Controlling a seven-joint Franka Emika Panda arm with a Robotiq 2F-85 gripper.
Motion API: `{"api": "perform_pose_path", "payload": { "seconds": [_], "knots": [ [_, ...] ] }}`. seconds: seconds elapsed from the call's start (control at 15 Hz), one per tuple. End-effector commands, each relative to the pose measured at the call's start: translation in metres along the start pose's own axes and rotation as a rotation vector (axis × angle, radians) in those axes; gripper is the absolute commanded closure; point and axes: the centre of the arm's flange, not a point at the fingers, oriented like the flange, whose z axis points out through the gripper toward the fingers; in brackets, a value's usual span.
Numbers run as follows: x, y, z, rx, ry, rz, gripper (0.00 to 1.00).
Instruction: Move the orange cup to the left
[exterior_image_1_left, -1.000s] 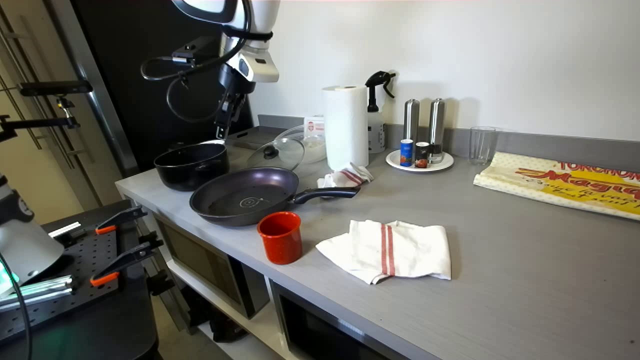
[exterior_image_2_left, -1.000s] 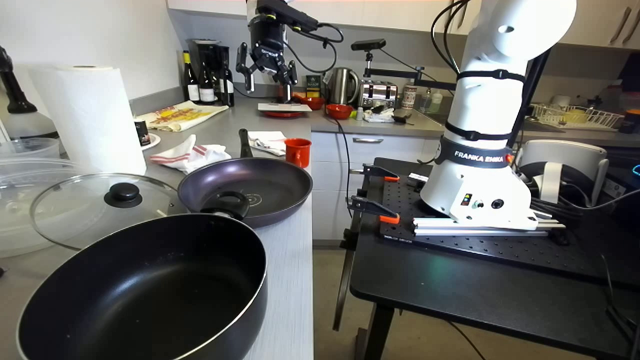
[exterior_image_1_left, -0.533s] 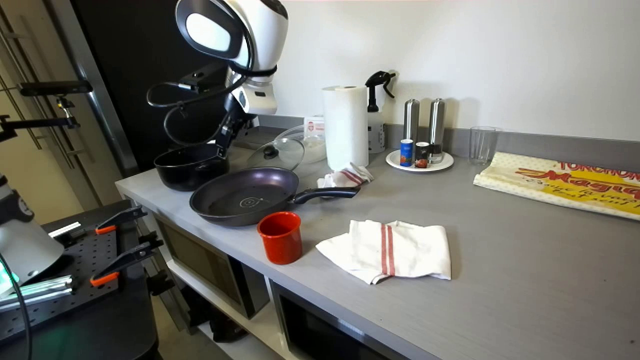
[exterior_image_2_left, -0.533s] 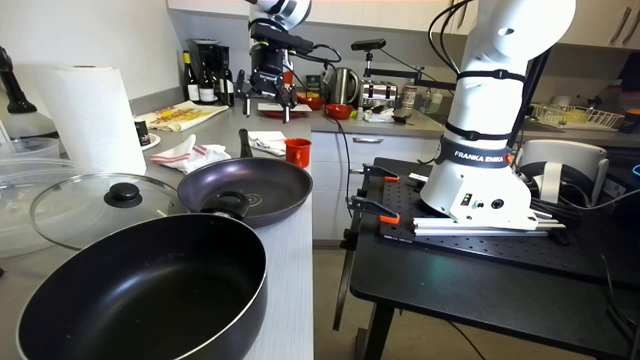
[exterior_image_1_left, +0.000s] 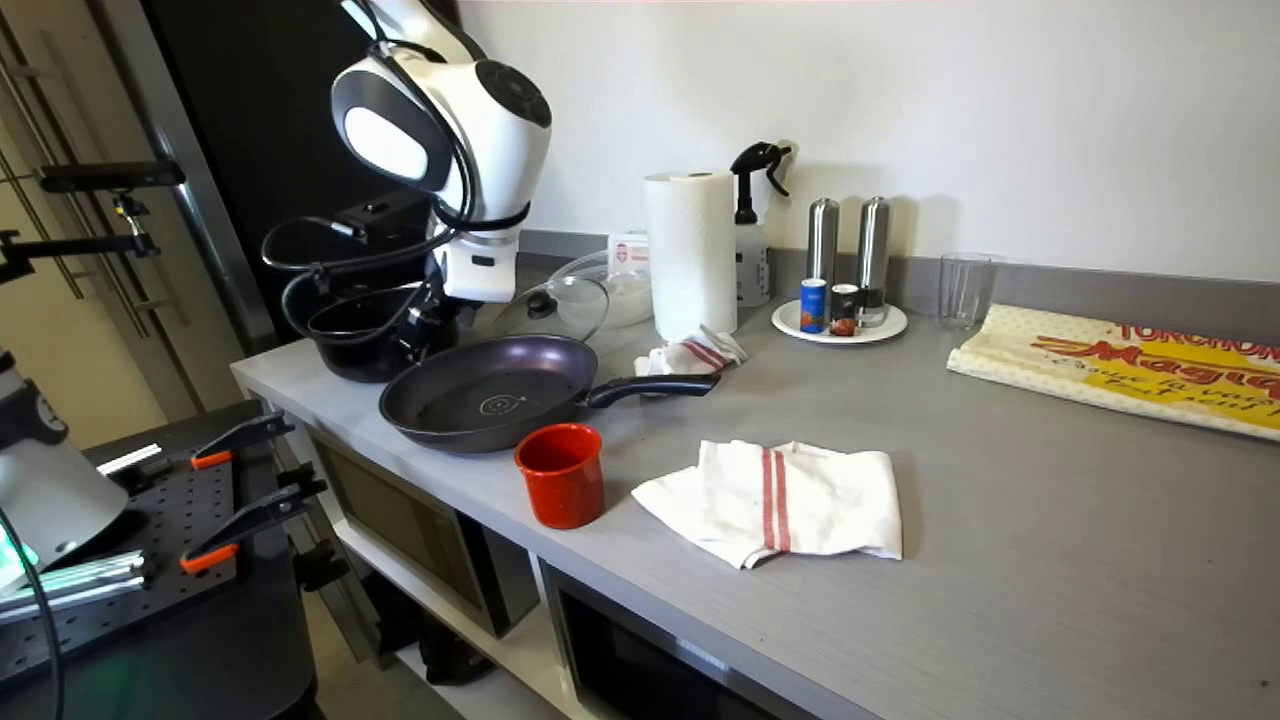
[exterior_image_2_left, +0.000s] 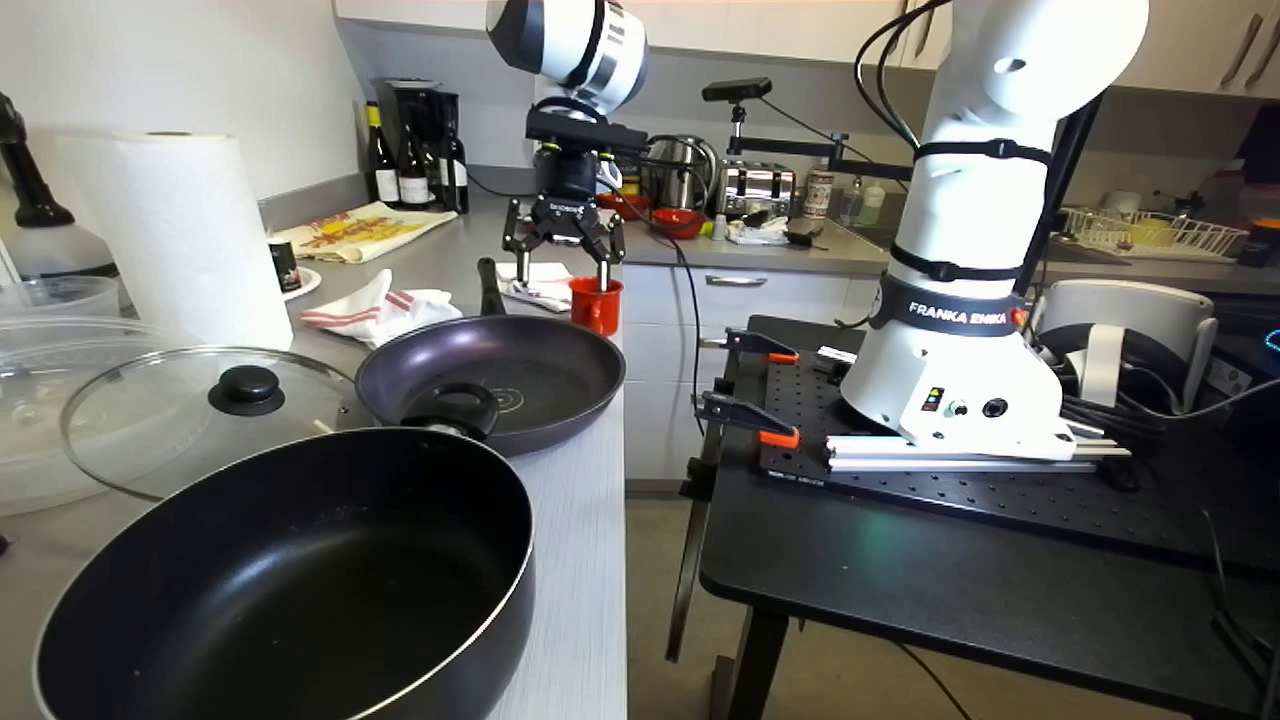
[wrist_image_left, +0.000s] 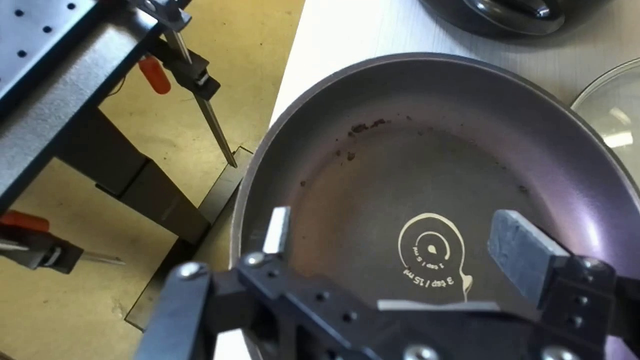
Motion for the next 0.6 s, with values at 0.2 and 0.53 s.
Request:
{"api": "perform_pose_path", "payload": {
  "seconds": [0.2, 0.53],
  "knots": [
    [-0.012, 0.03, -0.009, 0.046, 0.049, 0.165, 0.0],
    [-0.005, 0.031, -0.021, 0.057, 0.078, 0.267, 0.0]
  ]
}}
